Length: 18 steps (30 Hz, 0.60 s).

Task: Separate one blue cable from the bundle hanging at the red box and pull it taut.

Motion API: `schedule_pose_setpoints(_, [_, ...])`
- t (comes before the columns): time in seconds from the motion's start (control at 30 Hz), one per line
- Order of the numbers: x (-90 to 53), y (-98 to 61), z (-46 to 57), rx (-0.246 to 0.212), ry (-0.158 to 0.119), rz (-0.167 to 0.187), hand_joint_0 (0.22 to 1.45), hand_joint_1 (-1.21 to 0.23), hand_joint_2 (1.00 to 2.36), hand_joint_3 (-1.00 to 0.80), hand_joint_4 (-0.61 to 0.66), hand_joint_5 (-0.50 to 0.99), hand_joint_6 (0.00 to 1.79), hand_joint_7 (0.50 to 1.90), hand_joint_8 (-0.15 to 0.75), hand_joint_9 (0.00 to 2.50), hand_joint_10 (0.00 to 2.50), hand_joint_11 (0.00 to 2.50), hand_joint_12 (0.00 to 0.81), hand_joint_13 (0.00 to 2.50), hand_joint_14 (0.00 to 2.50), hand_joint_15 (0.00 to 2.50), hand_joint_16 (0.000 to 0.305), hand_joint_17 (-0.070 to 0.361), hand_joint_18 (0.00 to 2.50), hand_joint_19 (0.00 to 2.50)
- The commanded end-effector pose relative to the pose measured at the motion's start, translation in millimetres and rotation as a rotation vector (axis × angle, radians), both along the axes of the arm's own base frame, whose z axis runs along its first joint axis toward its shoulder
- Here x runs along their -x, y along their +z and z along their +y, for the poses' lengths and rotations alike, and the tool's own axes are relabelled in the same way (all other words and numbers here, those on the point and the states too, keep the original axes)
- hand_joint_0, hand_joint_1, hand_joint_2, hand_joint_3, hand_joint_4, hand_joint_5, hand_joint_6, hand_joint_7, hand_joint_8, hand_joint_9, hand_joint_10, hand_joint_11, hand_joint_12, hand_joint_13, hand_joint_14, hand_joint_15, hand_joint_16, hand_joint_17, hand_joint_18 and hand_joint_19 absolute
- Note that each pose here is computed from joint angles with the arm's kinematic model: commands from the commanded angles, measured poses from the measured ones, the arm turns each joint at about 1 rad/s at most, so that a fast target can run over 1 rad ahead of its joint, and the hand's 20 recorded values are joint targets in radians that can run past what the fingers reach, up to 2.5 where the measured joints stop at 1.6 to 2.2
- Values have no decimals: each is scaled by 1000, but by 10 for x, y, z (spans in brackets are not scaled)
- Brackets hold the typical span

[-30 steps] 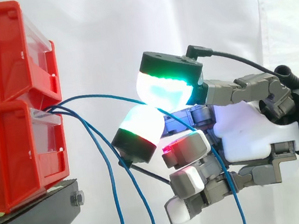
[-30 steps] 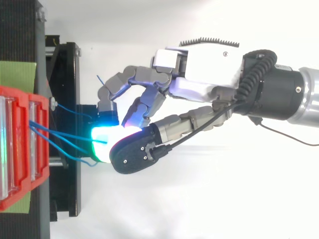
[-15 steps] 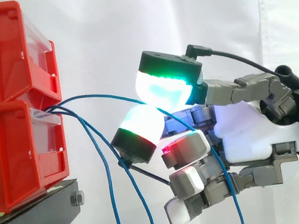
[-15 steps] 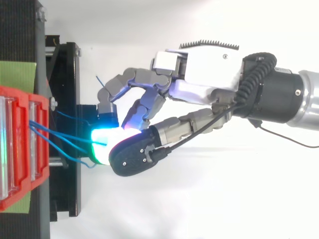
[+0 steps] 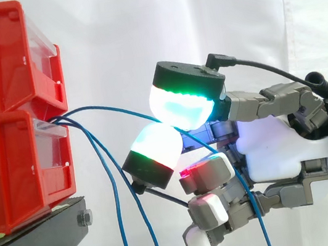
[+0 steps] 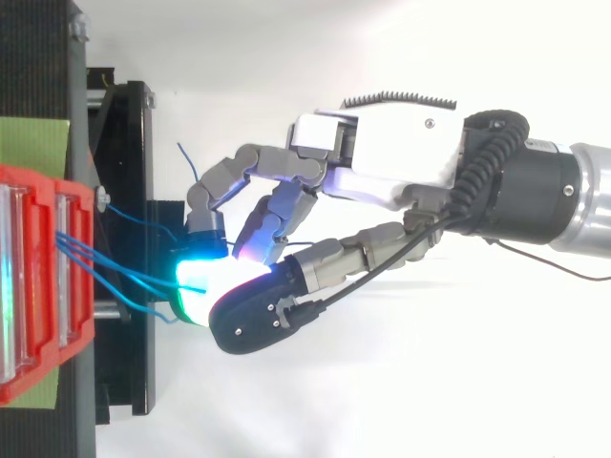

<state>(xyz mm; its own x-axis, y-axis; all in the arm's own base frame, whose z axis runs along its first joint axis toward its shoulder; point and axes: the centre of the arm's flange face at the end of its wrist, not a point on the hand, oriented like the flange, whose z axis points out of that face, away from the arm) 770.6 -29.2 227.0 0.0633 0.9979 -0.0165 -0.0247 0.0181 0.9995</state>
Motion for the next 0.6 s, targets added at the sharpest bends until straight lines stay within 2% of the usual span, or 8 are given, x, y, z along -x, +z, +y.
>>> schedule_pose_setpoints(0.0, [1,-2,0,1,0,0,728,-680,1021,-256,-116,-227,959,1123,282,1134,21,1243,356,1026,25,748,45,101,677,579])
schedule_pose_setpoints(0.57, [1,-2,0,1,0,0,725,-677,1020,-251,-108,-225,960,1119,287,1122,22,1244,354,1022,26,753,46,102,669,587])
